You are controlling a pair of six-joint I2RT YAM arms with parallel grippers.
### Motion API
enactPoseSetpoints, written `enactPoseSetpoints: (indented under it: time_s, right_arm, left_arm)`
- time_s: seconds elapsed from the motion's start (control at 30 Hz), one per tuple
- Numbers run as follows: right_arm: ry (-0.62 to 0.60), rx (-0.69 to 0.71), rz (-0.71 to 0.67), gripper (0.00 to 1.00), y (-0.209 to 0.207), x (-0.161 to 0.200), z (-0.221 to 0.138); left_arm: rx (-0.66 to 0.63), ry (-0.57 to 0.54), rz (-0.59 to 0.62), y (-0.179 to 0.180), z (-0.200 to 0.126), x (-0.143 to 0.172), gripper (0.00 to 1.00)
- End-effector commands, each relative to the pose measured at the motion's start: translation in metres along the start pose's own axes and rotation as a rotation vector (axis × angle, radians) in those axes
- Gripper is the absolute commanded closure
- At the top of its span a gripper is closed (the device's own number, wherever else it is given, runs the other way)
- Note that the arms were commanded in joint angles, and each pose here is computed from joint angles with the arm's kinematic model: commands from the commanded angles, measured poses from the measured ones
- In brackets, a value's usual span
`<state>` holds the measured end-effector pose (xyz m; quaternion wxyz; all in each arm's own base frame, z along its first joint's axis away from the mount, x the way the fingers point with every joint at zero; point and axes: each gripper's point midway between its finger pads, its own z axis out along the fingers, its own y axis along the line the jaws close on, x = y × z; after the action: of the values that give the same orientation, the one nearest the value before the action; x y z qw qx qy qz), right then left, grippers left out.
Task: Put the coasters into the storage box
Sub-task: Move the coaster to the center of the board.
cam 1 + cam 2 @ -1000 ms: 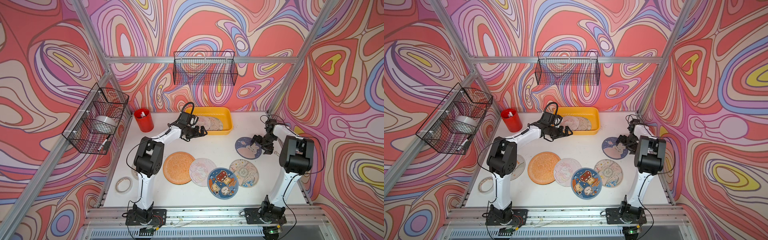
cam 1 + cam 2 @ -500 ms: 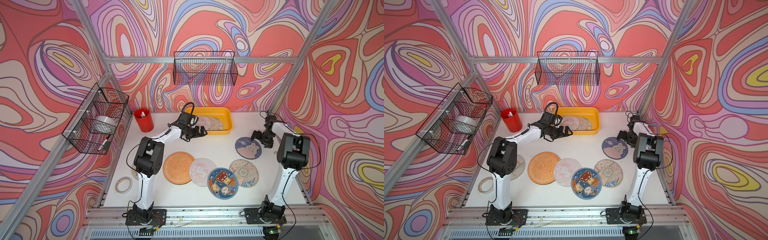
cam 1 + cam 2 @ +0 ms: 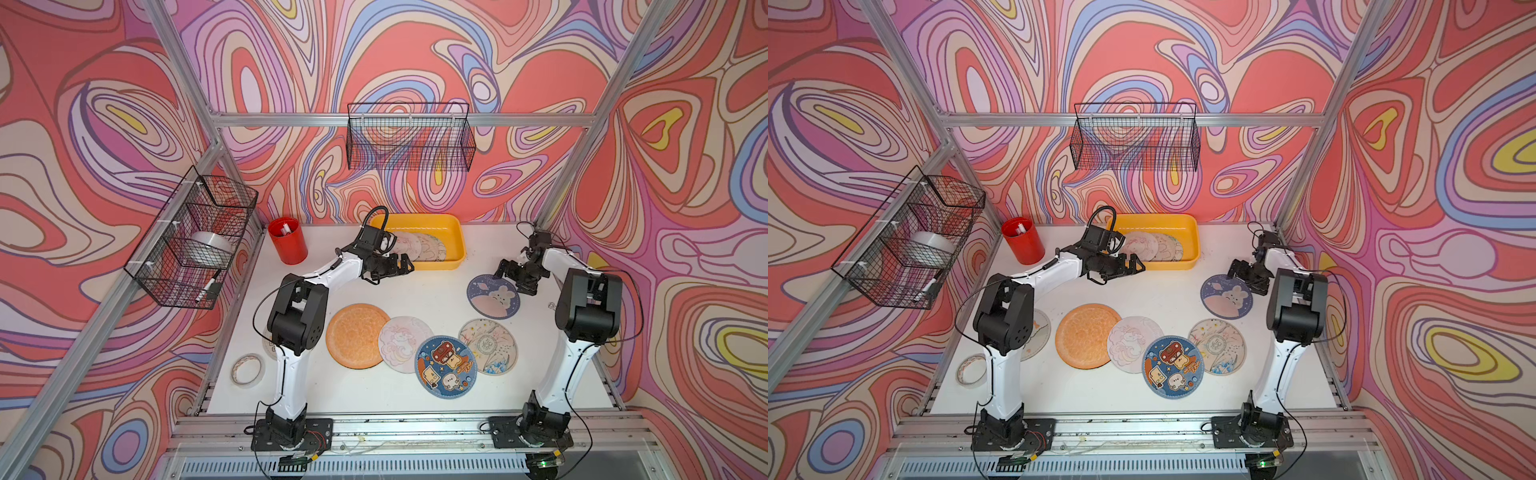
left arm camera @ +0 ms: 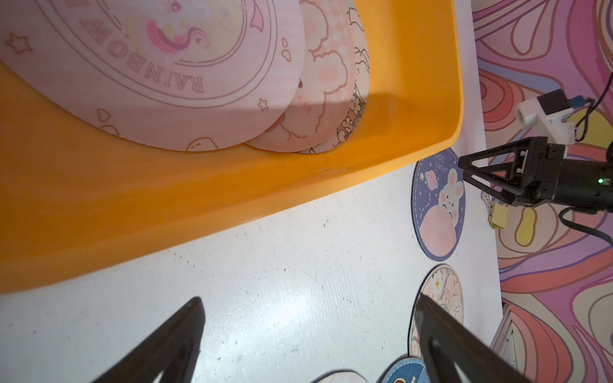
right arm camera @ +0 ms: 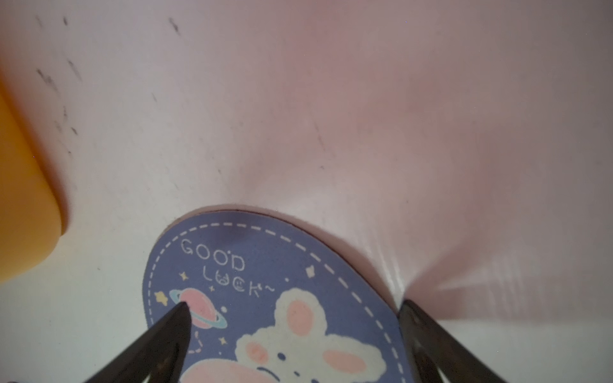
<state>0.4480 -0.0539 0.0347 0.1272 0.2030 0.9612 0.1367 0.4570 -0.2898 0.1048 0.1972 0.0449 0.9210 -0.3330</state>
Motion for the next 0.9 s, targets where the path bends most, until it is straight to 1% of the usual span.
enactPoseSetpoints:
  time_s: [0.0,0.17,0.37,0.6,0.67,0.73,0.87]
  right_arm:
    - [0.095,-0.064,0.002,0.02,0.023,0.028,0.018]
    - [0.108,-0.082,-0.034,0.02,0.047,0.03,0.026]
    - [0.111,-0.095,-0.069,0.02,0.064,0.025,0.034]
    - [0.13,-0.132,-0.142,0.02,0.091,0.025,0.038]
    - [0.121,-0.114,-0.157,0.02,0.089,0.023,0.035]
    - [0.093,-0.059,-0.166,0.02,0.078,0.017,0.026]
    - [0.065,-0.032,-0.103,0.02,0.053,0.012,0.006]
  left_arm:
    - [0.014,-0.028,0.024,-0.01,-0.008,-0.006,0.0]
    - [0.009,-0.026,0.023,-0.009,-0.008,-0.005,0.0]
    - [0.007,-0.028,0.022,-0.009,-0.008,-0.005,0.0]
    - [0.005,-0.024,0.016,-0.007,-0.006,-0.003,0.0]
    - [0.006,-0.023,0.017,-0.007,-0.006,-0.003,0.0]
    - [0.009,-0.024,0.016,-0.009,-0.005,-0.004,0.0]
    - [0.009,-0.024,0.018,-0.009,-0.005,-0.004,0.0]
